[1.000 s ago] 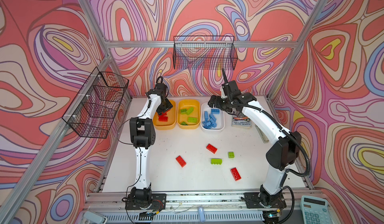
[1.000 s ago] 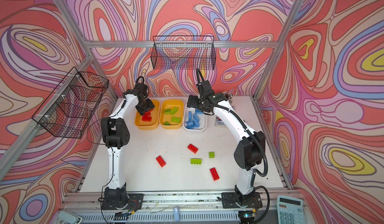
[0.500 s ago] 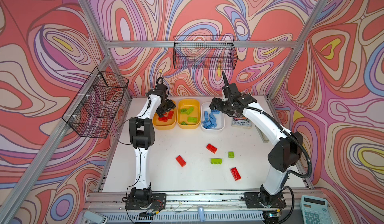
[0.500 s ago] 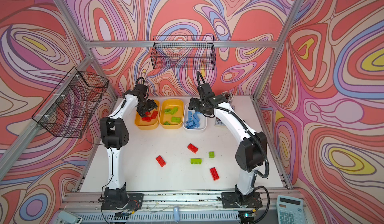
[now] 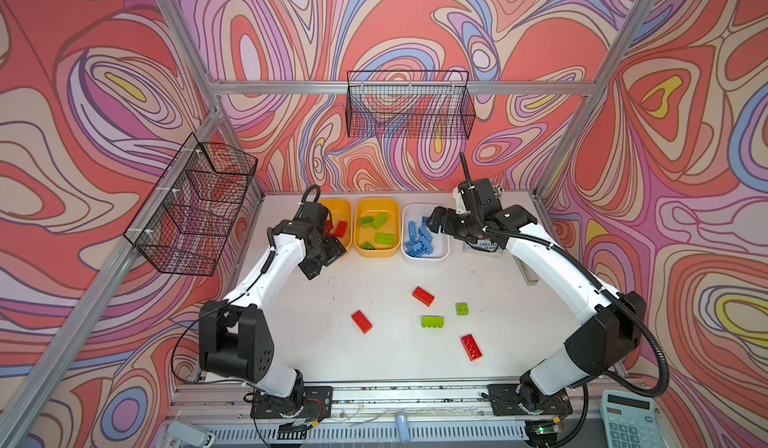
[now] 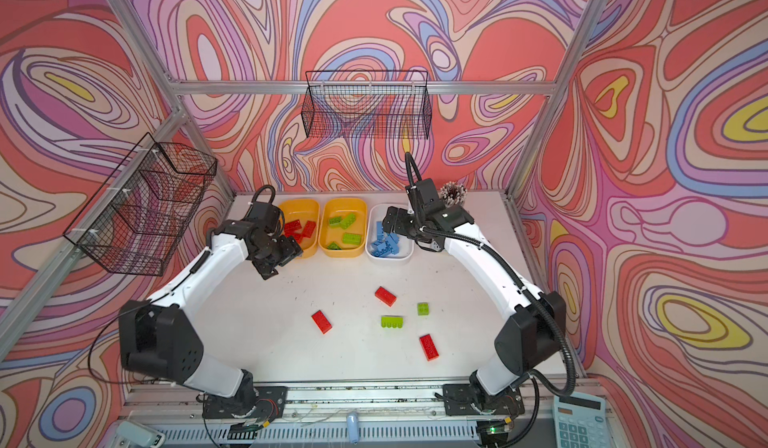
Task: Sort the legos into containers by color
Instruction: 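Move the left gripper down onto the red brick nearest the robot, then close the left gripper on the red brick and lift it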
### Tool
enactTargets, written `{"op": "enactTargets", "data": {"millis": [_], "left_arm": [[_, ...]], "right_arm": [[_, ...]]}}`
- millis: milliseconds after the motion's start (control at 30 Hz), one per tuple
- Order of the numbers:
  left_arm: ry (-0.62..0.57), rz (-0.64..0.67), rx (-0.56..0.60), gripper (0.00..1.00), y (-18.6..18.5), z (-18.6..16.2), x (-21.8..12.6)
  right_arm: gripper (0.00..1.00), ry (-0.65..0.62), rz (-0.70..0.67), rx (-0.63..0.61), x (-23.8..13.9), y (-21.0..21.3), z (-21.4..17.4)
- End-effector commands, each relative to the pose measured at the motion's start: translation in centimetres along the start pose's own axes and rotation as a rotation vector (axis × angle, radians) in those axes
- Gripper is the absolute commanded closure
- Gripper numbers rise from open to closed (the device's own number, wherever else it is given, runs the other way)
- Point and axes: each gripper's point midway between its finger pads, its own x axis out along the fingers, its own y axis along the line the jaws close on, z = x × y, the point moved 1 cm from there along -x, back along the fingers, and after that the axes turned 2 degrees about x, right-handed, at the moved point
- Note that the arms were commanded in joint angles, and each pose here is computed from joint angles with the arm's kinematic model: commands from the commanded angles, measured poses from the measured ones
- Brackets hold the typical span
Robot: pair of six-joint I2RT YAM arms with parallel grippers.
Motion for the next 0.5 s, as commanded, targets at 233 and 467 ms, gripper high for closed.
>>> {"op": "enactTargets", "data": {"millis": [233,467], "left_arm": [[0.013,0.094,0.023,0.20,2.9,-9.8,1.7],[0.093,0.126,0.108,0.23,0.2,-13.8,5.8]], "right_arm": [[0.02,0.039,0.064,-0.078,-1.0,0.8,-1.9],[0.02,0.051,0.060,-0.109,-1.8,0.8,-2.0]]}}
